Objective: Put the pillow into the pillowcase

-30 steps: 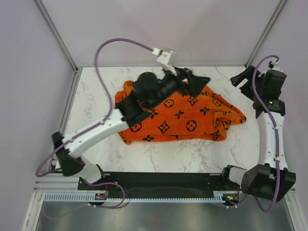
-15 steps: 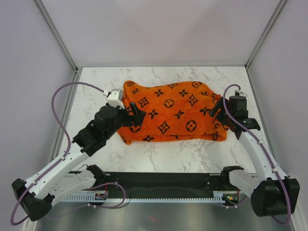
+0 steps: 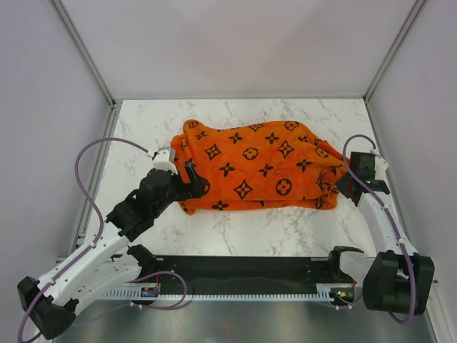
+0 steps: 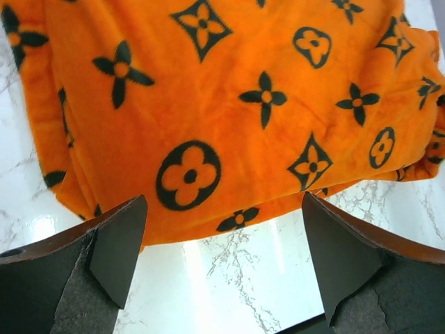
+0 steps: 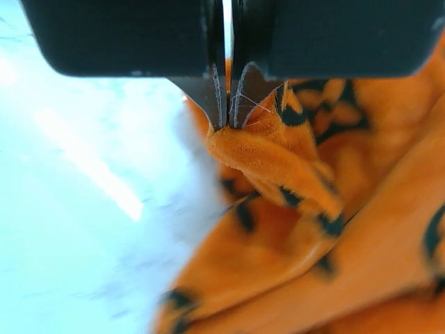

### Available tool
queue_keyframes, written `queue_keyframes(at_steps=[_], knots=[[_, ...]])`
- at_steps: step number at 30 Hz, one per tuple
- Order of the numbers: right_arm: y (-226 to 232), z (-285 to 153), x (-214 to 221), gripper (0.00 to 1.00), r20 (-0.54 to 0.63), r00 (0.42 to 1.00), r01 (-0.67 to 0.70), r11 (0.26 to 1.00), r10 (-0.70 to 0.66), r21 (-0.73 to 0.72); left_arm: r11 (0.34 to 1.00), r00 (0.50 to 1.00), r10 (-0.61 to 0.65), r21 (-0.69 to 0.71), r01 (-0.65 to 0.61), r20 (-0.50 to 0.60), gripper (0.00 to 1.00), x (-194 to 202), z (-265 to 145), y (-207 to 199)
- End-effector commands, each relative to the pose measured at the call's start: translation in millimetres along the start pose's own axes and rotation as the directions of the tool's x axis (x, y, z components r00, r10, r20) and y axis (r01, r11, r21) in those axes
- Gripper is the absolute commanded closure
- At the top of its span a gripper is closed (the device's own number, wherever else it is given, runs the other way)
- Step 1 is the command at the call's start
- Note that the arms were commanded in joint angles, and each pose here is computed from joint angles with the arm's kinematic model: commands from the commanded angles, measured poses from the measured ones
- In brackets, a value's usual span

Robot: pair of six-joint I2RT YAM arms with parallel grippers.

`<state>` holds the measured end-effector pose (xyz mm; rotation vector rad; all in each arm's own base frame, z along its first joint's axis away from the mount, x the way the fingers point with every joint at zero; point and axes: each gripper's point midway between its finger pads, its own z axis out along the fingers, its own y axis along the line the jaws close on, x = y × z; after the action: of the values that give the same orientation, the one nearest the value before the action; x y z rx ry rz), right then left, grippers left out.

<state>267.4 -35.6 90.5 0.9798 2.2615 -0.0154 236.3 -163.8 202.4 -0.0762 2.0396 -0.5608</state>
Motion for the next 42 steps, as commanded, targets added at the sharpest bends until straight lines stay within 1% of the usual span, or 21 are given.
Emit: queue_keyframes(at_steps=[1,4,6,7,8,9,10,12,16,19,22,23,27,31,35,37,38,39,40,41,42], knots=[[-43,-7,-36,1.00,0.134,0.988,-0.096,0.986,0.077,0.139,0.994,0.995,-0.086,-0.065,0.089,0.050,0.00,-1,-4,17],[-82,-16,-62,1.00,0.248,0.959,-0.202,0.944,0.137,0.260,0.991,0.992,-0.100,-0.084,0.107,0.079,0.00,-3,-7,26],[-78,-21,-75,0.97,0.284,0.945,-0.238,0.940,0.166,0.243,0.989,0.990,-0.106,-0.093,0.114,0.090,0.00,-4,-10,31],[-62,-20,-75,0.90,0.246,0.955,-0.209,0.963,0.163,0.172,0.988,0.990,-0.109,-0.096,0.117,0.092,0.00,-4,-11,32],[-46,-19,-85,0.39,0.252,0.956,-0.181,0.979,0.151,0.098,0.989,0.990,-0.109,-0.089,0.117,0.088,0.00,-4,-12,31],[-34,-16,-88,0.13,0.234,0.962,-0.154,0.987,0.138,0.052,0.990,0.990,-0.110,-0.083,0.117,0.085,0.00,-3,-12,30],[-16,-19,-99,0.06,0.240,0.963,-0.121,0.993,0.118,-0.005,0.990,0.990,-0.113,-0.079,0.120,0.086,0.00,-3,-13,29],[11,-21,-116,0.04,0.256,0.965,-0.046,0.997,0.060,-0.061,0.990,0.990,-0.113,-0.073,0.119,0.085,0.00,-4,-14,28],[53,-10,-116,0.09,0.232,0.966,0.140,0.985,-0.115,-0.097,0.991,0.990,-0.107,-0.075,0.114,0.090,0.00,-7,-15,28],[78,9,-106,0.08,0.193,0.959,0.236,0.963,-0.209,-0.127,0.992,0.991,-0.098,-0.073,0.105,0.093,0.00,-11,-16,26],[96,29,-93,0.07,0.141,0.956,0.279,0.948,-0.259,-0.151,0.993,0.991,-0.090,-0.070,0.097,0.099,0.00,-15,-16,24],[100,40,-87,0.07,0.115,0.956,0.285,0.947,-0.269,-0.151,0.993,0.991,-0.088,-0.074,0.096,0.102,0.00,-16,-16,25],[111,61,-91,0.08,0.108,0.952,0.298,0.947,-0.285,-0.121,0.993,0.990,-0.086,-0.078,0.094,0.110,0.00,-17,-17,25],[106,93,-97,0.14,0.089,0.955,0.286,0.958,-0.283,-0.020,0.991,0.990,-0.087,-0.088,0.097,0.113,0.00,-16,-16,28],[109,108,-129,0.21,0.157,0.956,0.236,0.968,-0.246,0.082,0.990,0.989,-0.091,-0.099,0.103,0.119,0.00,-16,-15,30],[101,126,-136,0.28,0.145,0.963,0.211,0.970,-0.228,0.121,0.988,0.988,-0.089,-0.113,0.104,0.126,0.00,-16,-14,33],[108,128,-149,0.32,0.162,0.967,0.183,0.978,-0.198,0.104,0.987,0.988,-0.088,-0.120,0.103,0.126,0.00,-16,-13,34],[100,135,-156,0.51,0.152,0.973,0.156,0.982,-0.172,0.108,0.985,0.988,-0.086,-0.136,0.103,0.127,0.00,-15,-11,38],[101,145,-160,0.74,0.140,0.978,0.143,0.985,-0.156,0.096,0.984,0.988,-0.084,-0.144,0.103,0.128,0.00,-13,-11,40],[99,149,-163,1.00,0.132,0.981,0.130,0.986,-0.143,0.101,0.982,0.988,-0.088,-0.154,0.107,0.129,0.00,-12,-10,42],[88,152,-165,1.00,0.109,0.986,0.112,0.986,-0.126,0.124,0.981,0.987,-0.090,-0.161,0.111,0.130,0.00,-10,-10,45]])
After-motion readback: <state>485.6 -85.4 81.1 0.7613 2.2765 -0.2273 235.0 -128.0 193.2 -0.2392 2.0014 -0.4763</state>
